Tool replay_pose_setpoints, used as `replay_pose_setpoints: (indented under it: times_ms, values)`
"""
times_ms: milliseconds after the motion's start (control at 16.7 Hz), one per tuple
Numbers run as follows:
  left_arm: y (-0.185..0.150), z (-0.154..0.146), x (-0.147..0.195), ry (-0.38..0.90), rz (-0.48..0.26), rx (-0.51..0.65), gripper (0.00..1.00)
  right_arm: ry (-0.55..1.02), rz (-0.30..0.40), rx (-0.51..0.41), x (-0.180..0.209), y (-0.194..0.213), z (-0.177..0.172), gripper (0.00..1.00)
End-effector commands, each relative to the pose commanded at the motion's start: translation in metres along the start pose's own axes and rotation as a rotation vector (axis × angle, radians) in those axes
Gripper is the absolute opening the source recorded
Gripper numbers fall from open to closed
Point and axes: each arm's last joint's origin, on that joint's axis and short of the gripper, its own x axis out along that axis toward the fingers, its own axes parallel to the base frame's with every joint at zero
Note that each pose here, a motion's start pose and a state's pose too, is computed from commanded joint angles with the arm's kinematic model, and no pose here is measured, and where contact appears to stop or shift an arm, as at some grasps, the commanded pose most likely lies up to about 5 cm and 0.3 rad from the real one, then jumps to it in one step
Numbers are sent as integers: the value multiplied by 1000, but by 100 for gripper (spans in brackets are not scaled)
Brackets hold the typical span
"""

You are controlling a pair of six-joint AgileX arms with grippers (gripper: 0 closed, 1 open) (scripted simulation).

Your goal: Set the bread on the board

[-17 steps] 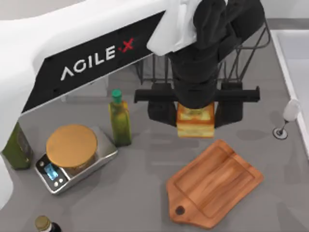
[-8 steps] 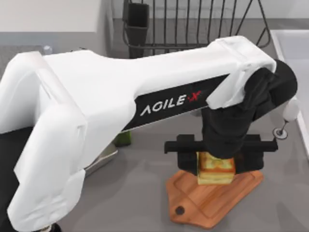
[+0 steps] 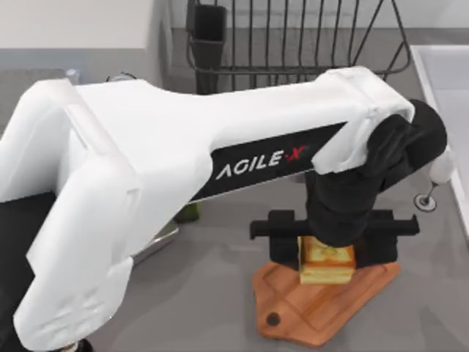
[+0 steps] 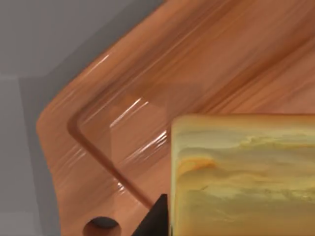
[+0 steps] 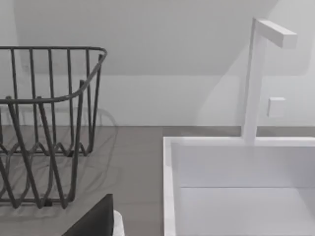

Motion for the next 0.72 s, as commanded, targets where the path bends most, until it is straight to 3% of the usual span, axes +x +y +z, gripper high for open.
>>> replay_pose_setpoints:
  times_ms: [720]
  values:
    - [-1,-2,31,1,3,7,0,0,0,0,0,0,0,100]
